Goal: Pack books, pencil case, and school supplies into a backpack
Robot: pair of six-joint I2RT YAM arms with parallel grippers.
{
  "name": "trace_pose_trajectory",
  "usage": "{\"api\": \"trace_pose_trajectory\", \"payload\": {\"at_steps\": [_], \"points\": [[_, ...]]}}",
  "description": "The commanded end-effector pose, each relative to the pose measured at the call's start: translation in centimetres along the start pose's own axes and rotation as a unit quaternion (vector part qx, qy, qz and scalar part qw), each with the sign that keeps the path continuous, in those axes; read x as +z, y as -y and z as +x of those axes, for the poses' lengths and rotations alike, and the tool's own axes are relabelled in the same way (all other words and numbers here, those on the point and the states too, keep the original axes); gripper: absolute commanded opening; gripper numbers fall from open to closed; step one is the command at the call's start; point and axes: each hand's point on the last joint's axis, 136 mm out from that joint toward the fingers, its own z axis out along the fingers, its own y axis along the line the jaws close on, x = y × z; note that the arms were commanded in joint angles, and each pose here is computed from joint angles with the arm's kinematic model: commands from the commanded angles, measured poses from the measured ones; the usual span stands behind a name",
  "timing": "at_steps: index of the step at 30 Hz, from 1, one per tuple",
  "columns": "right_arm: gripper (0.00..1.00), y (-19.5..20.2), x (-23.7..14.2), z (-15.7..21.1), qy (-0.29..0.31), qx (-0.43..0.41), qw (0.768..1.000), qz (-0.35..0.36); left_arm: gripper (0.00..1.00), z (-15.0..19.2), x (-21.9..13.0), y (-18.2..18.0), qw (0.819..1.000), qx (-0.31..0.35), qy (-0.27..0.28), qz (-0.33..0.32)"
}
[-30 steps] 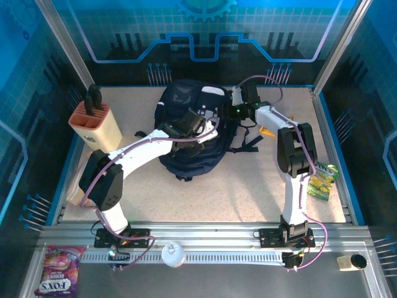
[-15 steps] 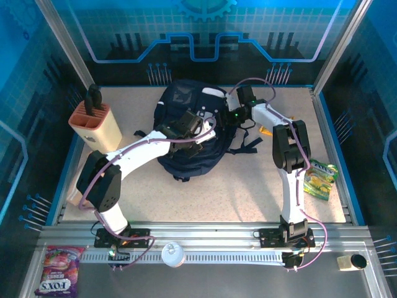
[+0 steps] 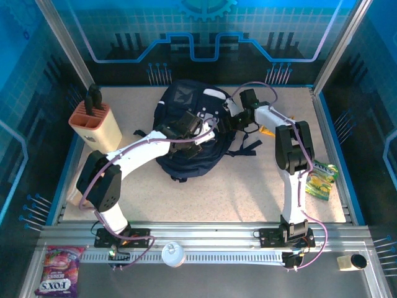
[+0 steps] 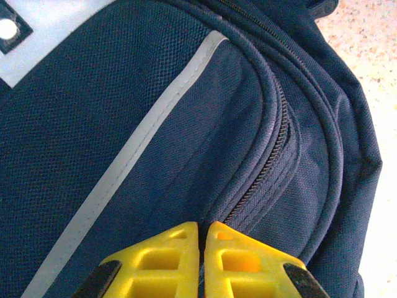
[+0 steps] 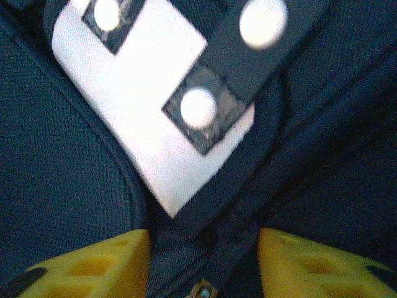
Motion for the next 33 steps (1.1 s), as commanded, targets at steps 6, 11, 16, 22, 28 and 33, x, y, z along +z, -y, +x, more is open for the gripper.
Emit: {"api": "trace_pose_trajectory", "payload": {"at_steps": [6,11,16,22,28,33], "points": [[0.28,-1.8,-0.7,1.7,-0.019,0.022,0.999,-0.031,0.10,0.1,-0.7,-0.9,1.000,-0.022,0.008,-0.014],[0.36,0.2,0.6,1.7,-0.030,0.037,0.998,0.042,0.10,0.1,-0.6,-0.8,1.000,-0.024,0.007,-0.010],[0.32,1.3,1.4,2.0,-0.045,0.046,0.991,0.114,0.10,0.1,-0.5,-0.7,1.000,-0.025,0.007,-0.009],[0.14,3.2,-0.2,2.0,-0.027,0.096,0.978,0.183,0.10,0.4,-0.5,-0.8,1.000,-0.024,0.004,-0.012],[0.05,0.4,-1.5,1.3,0.024,0.109,0.985,0.132,0.09,0.3,-0.3,-1.2,0.999,-0.036,0.007,-0.017],[0.04,-3.6,-2.9,0.9,0.074,0.076,0.993,0.044,0.09,0.1,-0.2,-1.2,0.999,-0.046,0.010,-0.012]]}}
